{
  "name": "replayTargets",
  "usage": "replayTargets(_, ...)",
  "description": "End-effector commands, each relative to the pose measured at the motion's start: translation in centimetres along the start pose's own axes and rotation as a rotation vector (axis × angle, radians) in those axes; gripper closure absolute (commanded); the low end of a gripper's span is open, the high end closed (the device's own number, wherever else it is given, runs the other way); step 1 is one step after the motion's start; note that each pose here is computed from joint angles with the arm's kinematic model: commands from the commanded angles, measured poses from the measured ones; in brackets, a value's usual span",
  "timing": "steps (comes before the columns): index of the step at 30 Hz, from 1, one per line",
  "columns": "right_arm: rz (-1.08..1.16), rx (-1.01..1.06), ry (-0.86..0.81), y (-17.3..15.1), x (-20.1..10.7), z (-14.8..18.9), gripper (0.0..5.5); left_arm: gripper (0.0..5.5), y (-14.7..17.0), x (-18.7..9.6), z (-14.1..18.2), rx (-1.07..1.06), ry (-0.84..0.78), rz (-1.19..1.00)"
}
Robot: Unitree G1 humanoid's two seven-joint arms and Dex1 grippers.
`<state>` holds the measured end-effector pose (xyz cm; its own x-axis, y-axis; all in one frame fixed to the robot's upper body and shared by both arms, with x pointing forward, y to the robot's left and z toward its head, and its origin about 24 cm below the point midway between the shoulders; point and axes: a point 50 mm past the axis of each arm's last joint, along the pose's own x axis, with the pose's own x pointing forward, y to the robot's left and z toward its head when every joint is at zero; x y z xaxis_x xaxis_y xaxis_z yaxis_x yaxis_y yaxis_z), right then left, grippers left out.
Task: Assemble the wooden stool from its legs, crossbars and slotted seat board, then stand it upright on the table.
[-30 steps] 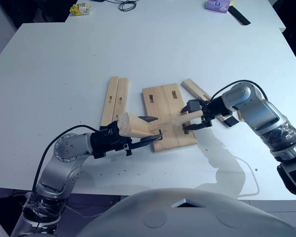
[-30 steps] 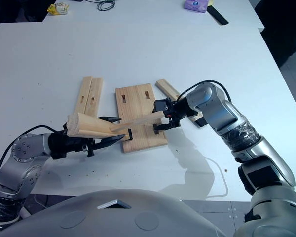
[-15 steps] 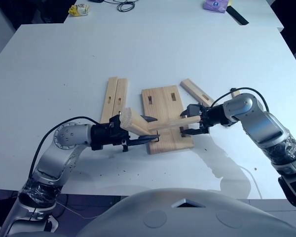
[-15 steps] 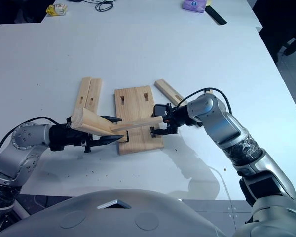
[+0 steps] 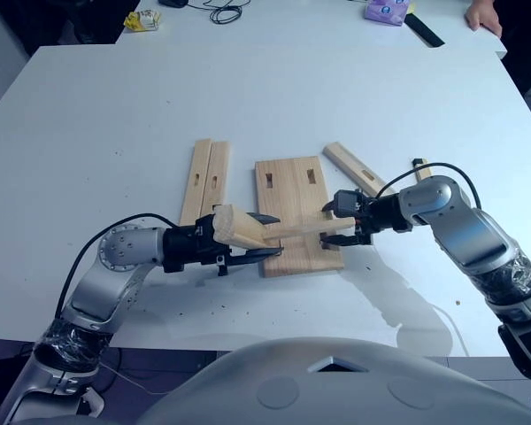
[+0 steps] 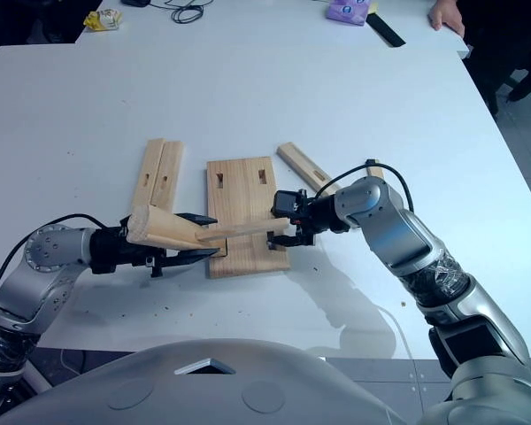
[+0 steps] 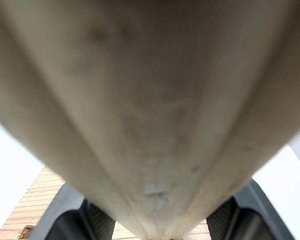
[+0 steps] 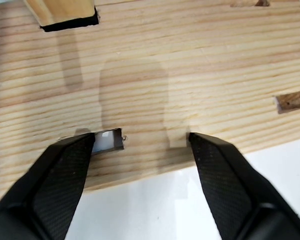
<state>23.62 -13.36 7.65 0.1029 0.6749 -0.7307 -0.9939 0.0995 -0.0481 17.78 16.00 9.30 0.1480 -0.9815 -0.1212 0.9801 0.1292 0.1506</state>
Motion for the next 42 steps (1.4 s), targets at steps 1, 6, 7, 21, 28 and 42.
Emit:
replayTargets(1,0.073,0.053,0.008,0.7,1.4,-0.4,2.0,3.45,-4.0,-2.2,-6.7,-0.335,0.365,-0.08)
replayTargets(6,0.071,0.053,0.002,0.6,1.5,-0.2,2.0,3.45,-3.6,-2.8,-7.4,-0.393,0.375,-0.053)
replayTargets(7,0.067,0.057,0.0,0.6,1.6,-0.2,2.0,3.45,-3.3,-2.9,-7.5,-0.395,0.377,-0.044)
replayTargets(21,-0.015,0.149,-0.105,0.0,1.5,0.8,2.0,3.45,0.2,-4.7,-8.7,-0.294,0.44,-0.019)
replayTargets(28,-0.092,0.213,-0.144,-1.3,0.2,0.8,2.0,2.85,2.4,-4.9,-7.8,-0.236,0.396,0.093)
replayTargets(42,-0.233,0.293,-0.186,-1.9,-1.5,0.0,2.0,1.91,3.2,-4.6,-4.0,-0.12,0.281,0.225)
